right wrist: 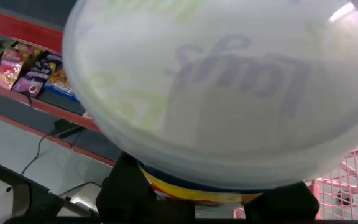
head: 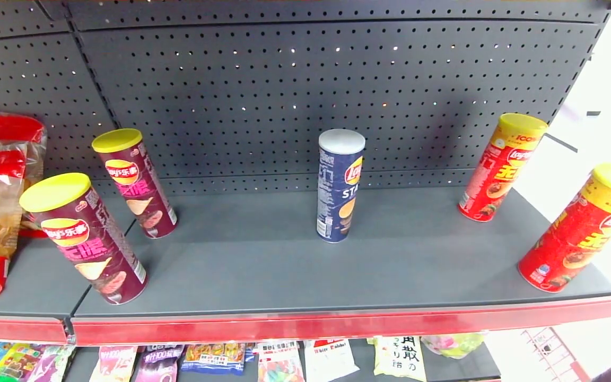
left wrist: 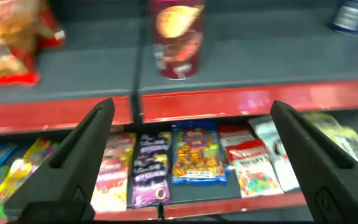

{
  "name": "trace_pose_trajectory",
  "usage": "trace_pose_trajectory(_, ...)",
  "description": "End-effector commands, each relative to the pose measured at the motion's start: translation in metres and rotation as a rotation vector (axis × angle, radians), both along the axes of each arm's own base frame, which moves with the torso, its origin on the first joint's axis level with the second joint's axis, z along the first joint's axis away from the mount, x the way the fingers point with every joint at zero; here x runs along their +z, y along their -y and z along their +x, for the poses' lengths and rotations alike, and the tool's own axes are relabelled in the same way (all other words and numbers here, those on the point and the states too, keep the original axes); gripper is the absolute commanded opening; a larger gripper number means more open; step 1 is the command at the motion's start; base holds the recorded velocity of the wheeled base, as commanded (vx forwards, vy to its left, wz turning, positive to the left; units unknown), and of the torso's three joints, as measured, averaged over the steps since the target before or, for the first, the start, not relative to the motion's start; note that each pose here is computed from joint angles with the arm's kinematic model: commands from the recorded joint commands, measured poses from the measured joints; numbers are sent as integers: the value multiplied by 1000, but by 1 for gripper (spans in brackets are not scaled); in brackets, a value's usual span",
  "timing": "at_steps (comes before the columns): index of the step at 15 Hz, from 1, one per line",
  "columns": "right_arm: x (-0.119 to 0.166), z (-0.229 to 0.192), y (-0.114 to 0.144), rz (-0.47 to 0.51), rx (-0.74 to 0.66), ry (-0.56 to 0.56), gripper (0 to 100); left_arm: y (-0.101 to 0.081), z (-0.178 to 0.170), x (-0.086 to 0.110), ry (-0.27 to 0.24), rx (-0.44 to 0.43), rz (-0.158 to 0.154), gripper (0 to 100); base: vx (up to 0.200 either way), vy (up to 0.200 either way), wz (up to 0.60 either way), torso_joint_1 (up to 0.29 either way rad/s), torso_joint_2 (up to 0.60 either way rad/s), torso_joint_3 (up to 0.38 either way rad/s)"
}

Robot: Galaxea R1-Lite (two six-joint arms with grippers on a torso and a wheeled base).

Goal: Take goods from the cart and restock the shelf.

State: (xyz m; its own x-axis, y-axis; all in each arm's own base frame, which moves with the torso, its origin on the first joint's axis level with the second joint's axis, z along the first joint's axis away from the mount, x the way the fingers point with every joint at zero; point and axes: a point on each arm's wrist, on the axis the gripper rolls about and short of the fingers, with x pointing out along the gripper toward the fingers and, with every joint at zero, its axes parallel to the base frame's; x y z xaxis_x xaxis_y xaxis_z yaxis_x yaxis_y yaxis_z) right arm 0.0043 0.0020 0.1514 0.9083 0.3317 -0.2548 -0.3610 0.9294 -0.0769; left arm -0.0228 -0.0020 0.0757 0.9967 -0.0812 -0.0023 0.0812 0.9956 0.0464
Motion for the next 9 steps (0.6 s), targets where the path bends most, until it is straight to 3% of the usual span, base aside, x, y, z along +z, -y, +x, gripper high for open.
trace_pose_trajectory(1,-28,-19,7,18,-42,75,0,1,0,1,2,-28,12,100,0,0,0,0,0,0)
trace_pose_trajectory(3,-29,-20,8,12,-109,82,0,1,0,1,5,-41,24,100,0,0,0,0,0,0)
trace_pose_trajectory(9,-42,-22,9,2,-169,80,0,1,0,1,-3,-43,22,100,0,0,0,0,0,0)
